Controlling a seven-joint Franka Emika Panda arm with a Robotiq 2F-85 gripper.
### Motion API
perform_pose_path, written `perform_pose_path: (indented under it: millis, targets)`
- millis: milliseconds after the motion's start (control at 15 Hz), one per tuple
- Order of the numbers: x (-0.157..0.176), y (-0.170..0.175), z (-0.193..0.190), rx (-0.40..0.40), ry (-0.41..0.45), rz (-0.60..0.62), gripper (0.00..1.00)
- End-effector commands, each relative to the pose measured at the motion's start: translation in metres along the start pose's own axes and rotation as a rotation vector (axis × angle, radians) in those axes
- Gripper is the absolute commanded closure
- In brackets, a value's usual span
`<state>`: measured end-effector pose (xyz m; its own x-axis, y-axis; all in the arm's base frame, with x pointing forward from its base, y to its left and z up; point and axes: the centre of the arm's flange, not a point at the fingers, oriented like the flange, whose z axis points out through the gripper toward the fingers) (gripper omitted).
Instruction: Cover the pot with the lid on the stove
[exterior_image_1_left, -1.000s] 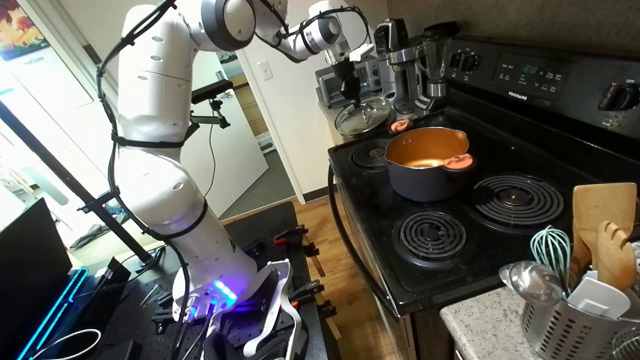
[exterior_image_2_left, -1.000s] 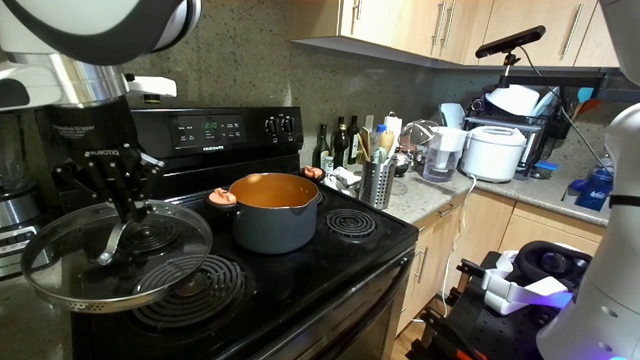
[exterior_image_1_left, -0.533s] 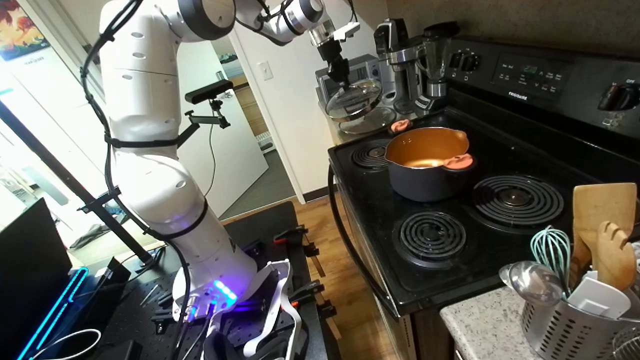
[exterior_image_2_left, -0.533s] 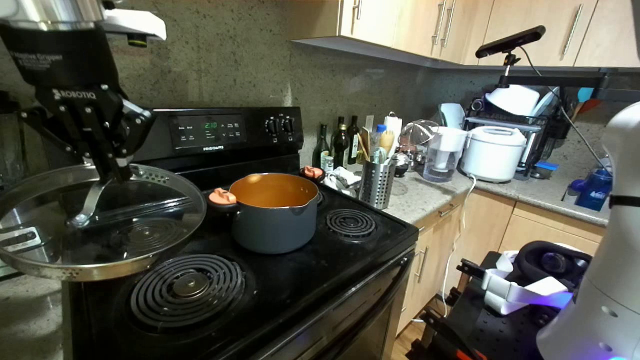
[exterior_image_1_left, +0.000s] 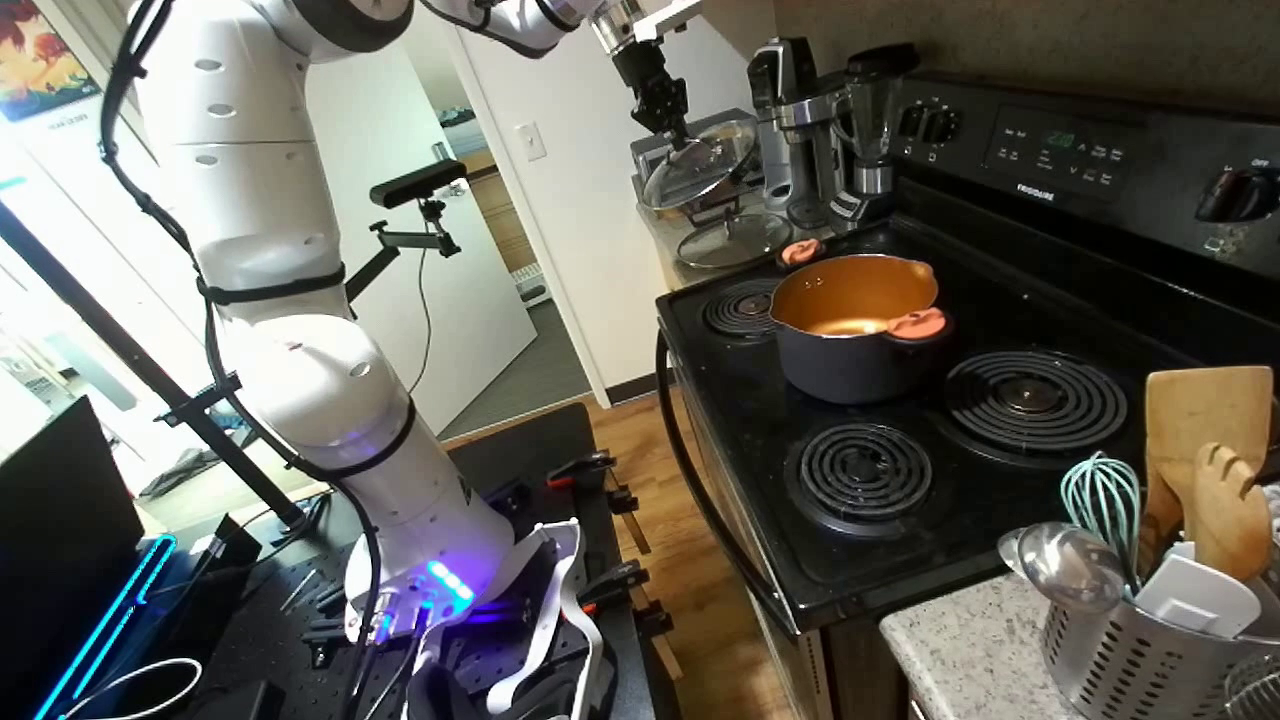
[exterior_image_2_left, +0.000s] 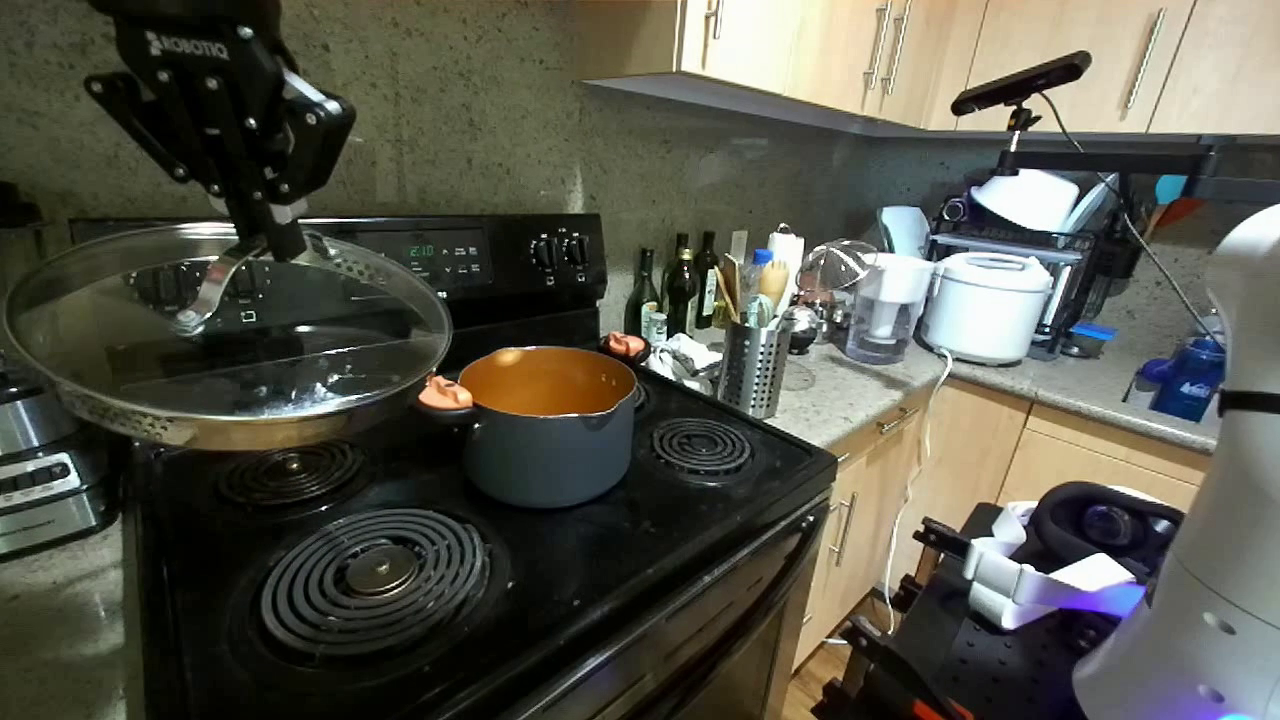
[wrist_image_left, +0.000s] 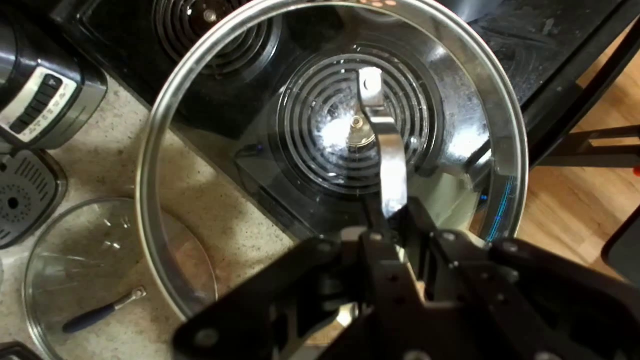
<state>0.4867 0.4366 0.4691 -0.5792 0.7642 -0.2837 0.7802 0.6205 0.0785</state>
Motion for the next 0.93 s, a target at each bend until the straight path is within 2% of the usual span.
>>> perform_pose_path:
  millis: [0,533,867]
  targets:
    - [-0.019,-0.037,-0.019,-0.007,-0.032,0.103,0.96]
    - [-0.051,-0.073,-0.011,0.019,-0.039,0.308,0.96]
    - [-0.097,-0.086,0.003,0.034,-0.043,0.425,0.96]
